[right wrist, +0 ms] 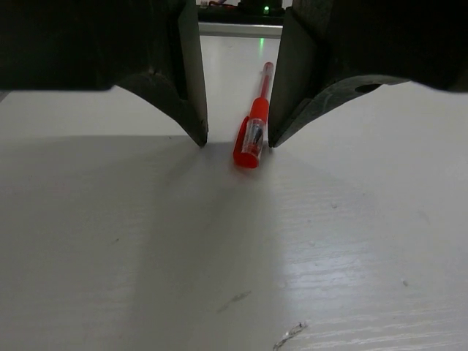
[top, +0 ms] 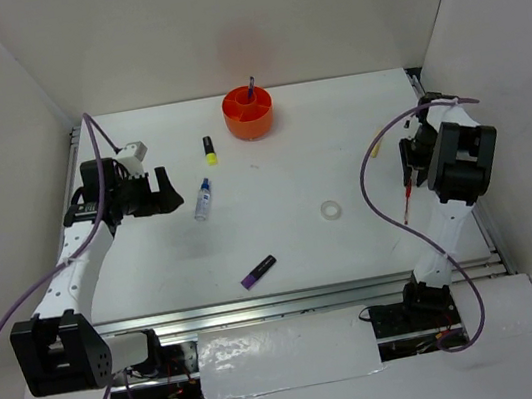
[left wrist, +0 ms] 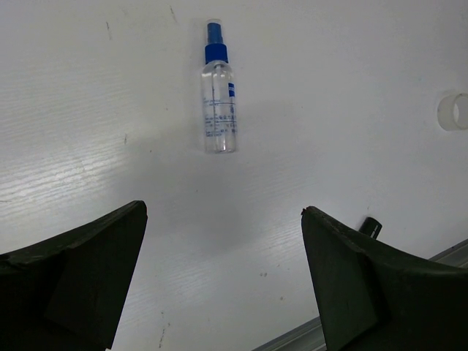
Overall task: Sort the stationery into containers
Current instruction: Grab a piece of stationery with the right arm
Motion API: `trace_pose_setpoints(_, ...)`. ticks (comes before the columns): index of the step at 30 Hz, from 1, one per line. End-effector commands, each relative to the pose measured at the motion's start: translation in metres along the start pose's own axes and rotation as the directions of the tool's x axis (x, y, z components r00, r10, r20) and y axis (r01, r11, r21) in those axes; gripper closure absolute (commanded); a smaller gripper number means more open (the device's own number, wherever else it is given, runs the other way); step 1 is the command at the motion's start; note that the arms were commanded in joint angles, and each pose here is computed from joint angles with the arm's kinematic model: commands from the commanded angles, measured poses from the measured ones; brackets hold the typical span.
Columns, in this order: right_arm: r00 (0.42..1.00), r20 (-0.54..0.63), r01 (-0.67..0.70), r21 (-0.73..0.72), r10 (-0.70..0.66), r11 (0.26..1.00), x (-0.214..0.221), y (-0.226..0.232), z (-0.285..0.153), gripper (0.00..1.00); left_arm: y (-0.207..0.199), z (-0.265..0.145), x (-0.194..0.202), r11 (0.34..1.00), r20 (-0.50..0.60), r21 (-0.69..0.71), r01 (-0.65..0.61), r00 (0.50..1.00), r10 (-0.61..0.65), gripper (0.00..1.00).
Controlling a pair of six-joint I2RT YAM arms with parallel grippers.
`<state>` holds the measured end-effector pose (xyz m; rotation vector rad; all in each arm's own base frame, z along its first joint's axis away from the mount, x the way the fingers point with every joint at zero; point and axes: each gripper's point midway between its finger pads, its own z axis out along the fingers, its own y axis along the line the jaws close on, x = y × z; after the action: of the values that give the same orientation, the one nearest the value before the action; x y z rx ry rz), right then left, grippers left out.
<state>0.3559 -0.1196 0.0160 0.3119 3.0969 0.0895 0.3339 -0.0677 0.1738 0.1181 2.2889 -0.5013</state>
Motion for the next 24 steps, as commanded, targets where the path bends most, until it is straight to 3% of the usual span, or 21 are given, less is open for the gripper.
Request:
trace_pose_setpoints(1,0.999,-0.036,0.029,0.028,-0.028,0.999,0.000,-0.004,0.000,0.54,0.000,0.004,-0.008,1.000,0.022,-0.005,0.002,1.000,-0.002,0.01)
trace_pose_setpoints(6,0.996,-0.069,0.055,0.018,-0.054,0.998,0.001,-0.001,0.009,0.60,0.004,0.005,-0.007,1.000,0.011,-0.024,0.003,1.000,-0.003,0.01)
trace_pose_setpoints(13,0.995,-0.046,0.089,-0.042,-0.091,0.995,-0.008,0.020,0.004,0.95,0.004,0.004,-0.006,1.000,0.007,-0.026,0.008,1.000,-0.007,0.01)
trace_pose_setpoints(15,0.993,-0.007,0.115,-0.093,-0.117,0.989,-0.014,0.036,-0.008,0.98,0.004,0.004,-0.007,1.000,0.005,-0.024,0.005,1.000,-0.005,0.01)
trace_pose_setpoints(20,0.945,0.237,0.279,-0.222,-0.226,0.934,-0.047,0.092,-0.085,1.00,-0.001,-0.001,-0.011,1.000,0.020,-0.011,0.008,1.000,-0.008,0.01)
trace_pose_setpoints(23,0.824,0.477,0.445,-0.211,-0.306,0.870,-0.071,0.132,-0.157,1.00,-0.006,-0.006,-0.018,1.000,0.073,0.004,-0.008,0.997,0.008,0.01)
trace_pose_setpoints(24,0.751,0.586,0.483,-0.171,-0.306,0.858,-0.083,0.144,-0.193,1.00,-0.008,-0.012,-0.024,1.000,0.122,0.004,-0.025,0.992,0.025,0.01)
